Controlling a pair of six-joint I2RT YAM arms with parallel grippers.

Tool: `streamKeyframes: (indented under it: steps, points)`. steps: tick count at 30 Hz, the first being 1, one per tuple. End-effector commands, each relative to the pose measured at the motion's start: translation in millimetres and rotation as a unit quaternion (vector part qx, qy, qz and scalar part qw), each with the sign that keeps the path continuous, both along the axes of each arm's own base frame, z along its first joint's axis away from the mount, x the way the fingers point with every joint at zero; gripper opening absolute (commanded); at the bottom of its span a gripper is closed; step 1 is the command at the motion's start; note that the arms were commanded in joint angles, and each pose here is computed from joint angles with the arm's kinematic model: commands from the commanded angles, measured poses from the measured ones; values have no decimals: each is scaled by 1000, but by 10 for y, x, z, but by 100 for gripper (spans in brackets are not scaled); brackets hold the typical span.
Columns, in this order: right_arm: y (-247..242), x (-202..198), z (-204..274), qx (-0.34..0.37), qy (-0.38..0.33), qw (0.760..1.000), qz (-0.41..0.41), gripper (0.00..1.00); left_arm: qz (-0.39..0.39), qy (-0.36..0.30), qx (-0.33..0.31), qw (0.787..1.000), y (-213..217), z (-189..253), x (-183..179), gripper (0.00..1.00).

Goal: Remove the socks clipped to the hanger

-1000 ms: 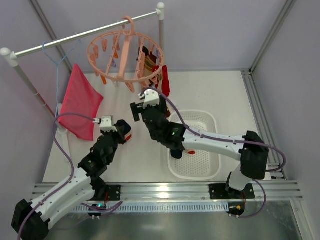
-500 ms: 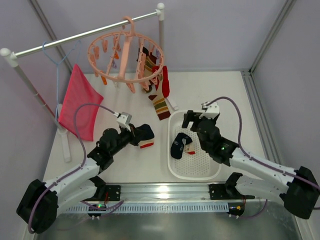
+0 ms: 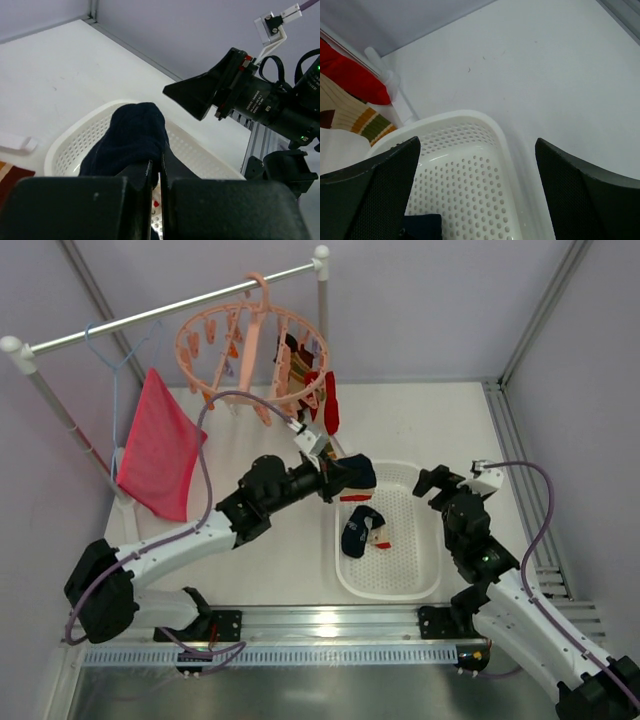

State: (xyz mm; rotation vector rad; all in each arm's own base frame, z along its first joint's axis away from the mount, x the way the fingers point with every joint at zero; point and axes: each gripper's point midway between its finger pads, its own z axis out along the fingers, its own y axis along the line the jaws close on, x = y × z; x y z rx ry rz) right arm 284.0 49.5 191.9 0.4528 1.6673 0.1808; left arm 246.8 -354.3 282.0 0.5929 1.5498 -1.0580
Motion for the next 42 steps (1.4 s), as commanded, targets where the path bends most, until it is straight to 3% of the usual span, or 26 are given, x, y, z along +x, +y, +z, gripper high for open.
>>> streamKeyframes:
  steps: [1,9,18,21,23,29,33,39,42]
  points:
    - [-28,0,-83,10,11,1000,-1,96,-32,-15,17,999,-417,-23,-43,0]
    - [-488,-171,-119,-8,19,997,-70,96,-65,15,51,996,-1137,-509,-122,1]
    - [-662,-296,-63,-18,5,995,-93,99,-47,25,89,995,-1300,-828,-127,1]
    - [-630,-262,-104,-17,9,996,-86,99,-45,25,99,994,-1336,-885,-174,36]
    - [-605,-237,-142,-15,13,996,-82,99,-44,19,103,993,-1363,-889,-209,98]
    - [-576,-211,-177,-14,18,997,-76,99,-12,-2,128,992,-1306,-894,-228,100]
    - [-589,-217,-188,-19,20,997,-78,99,64,-20,123,990,-1022,-760,-70,100]
    - [-551,-177,-233,-16,24,997,-71,99,48,-34,145,988,-873,-687,-163,100]
    - [-525,-156,-255,-17,29,997,-65,99,93,-36,146,984,-682,-649,-80,100]
